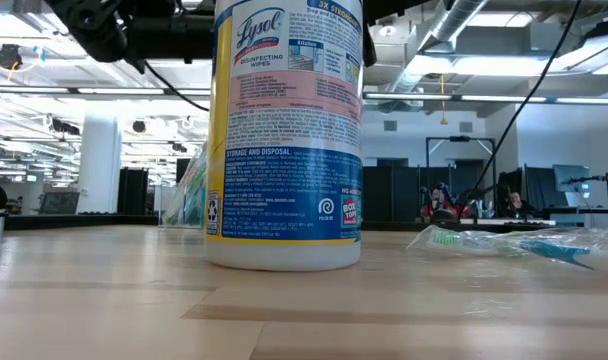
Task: Pick & Place toothbrushing station
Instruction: Put the right blue toothbrush into the transparent organizer
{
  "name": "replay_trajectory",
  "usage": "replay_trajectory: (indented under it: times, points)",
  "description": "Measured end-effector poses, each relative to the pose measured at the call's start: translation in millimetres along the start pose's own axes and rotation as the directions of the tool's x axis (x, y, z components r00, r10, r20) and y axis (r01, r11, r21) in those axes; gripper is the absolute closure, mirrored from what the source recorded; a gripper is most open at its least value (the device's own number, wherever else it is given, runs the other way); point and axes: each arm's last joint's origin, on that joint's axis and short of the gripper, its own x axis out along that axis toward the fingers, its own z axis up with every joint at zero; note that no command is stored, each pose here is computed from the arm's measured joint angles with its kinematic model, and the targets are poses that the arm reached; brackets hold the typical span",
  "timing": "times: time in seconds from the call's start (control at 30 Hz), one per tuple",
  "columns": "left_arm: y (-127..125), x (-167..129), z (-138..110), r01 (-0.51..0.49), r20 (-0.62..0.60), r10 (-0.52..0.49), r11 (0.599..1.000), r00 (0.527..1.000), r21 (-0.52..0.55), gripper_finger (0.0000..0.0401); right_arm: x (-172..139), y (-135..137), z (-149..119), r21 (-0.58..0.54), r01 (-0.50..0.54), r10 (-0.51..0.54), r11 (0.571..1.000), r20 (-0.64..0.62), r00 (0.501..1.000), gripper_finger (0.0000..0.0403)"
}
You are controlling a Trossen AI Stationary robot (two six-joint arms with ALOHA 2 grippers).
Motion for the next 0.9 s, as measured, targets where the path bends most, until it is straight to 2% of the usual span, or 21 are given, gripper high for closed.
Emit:
replay_trajectory:
  times: [0.13, 0.5, 0.9]
  points:
    - [-2.3, 3.5, 3.8, 0.02, 0.006, -0.02, 0.999, 1.0, 0.043, 0.0205, 0.0, 0.0, 0.0, 0.0, 0.0, 0.0, 1.0, 0.0, 1.0, 0.0403]
    - [0.3, 8.6, 0.9, 0.009, 0.004, -0.009, 0.999, 1.0, 0.044, 0.0206, 0.0, -0.1, -0.1, 0.002, 0.0, 0.0, 1.0, 0.0, 1.0, 0.0403]
    - [4.4, 34.0, 2.1, 0.02, -0.008, -0.02, 0.999, 1.0, 0.047, 0.0206, 0.1, 0.3, -0.5, 0.002, -0.001, 0.001, 1.0, -0.002, 1.0, 0.0403]
